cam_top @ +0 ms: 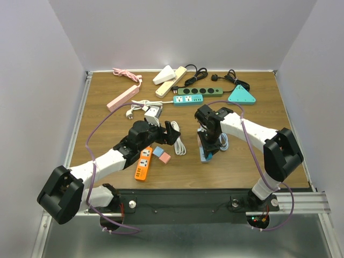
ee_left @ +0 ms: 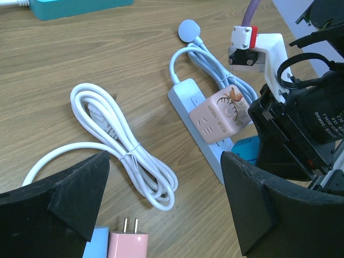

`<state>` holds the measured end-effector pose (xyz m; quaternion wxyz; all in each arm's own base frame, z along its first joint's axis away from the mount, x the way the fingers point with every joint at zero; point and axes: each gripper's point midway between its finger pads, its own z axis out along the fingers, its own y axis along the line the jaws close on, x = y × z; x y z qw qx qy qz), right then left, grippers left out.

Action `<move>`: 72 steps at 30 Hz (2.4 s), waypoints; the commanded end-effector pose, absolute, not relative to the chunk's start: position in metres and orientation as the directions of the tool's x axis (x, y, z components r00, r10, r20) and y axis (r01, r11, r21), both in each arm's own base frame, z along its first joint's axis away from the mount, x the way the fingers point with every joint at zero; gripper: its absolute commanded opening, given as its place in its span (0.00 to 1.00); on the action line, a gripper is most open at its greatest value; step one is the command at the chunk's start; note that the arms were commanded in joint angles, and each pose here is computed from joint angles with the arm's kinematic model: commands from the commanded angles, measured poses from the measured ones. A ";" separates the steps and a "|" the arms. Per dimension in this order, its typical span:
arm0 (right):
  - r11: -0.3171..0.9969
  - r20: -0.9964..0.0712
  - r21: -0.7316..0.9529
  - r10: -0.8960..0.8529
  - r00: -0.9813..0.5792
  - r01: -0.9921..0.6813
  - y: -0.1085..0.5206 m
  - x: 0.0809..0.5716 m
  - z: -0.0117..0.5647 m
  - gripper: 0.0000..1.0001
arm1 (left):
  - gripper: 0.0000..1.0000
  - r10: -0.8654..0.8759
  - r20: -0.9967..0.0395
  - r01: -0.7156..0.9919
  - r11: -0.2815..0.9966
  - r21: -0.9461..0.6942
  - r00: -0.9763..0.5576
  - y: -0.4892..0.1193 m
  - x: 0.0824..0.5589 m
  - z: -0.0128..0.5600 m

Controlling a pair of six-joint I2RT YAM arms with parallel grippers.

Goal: Insert the plug

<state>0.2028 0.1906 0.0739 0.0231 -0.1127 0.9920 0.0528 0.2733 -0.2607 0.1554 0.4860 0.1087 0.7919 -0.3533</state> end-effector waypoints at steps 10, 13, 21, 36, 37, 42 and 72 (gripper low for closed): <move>0.982 -0.119 0.016 -0.186 -0.975 -0.189 0.188 0.222 0.071 0.00 | 0.95 -0.194 -0.874 0.550 0.711 -0.438 -0.446 -0.260 0.275 0.177; 0.983 -0.130 0.014 -0.182 -0.975 -0.185 0.189 0.226 0.072 0.00 | 0.95 -0.195 -0.874 0.550 0.711 -0.438 -0.445 -0.259 0.275 0.177; 0.985 -0.164 0.020 -0.164 -0.973 -0.169 0.194 0.235 0.074 0.00 | 0.95 -0.193 -0.874 0.551 0.710 -0.438 -0.446 -0.259 0.274 0.176; 0.990 -0.191 0.029 -0.133 -0.973 -0.141 0.198 0.240 0.086 0.00 | 0.95 -0.196 -0.874 0.554 0.707 -0.440 -0.445 -0.260 0.274 0.178; 0.990 -0.188 0.025 -0.132 -0.973 -0.139 0.197 0.241 0.086 0.00 | 0.95 -0.195 -0.873 0.551 0.709 -0.440 -0.446 -0.259 0.274 0.177; 0.990 -0.181 -0.004 -0.137 -0.974 -0.139 0.197 0.240 0.084 0.00 | 0.95 -0.194 -0.872 0.558 0.701 -0.443 -0.449 -0.262 0.273 0.177; 0.663 -0.434 0.501 -0.363 -0.825 -0.556 0.275 0.200 0.243 0.00 | 0.92 -0.232 -0.912 0.925 0.098 -0.367 -0.337 -0.299 0.160 0.259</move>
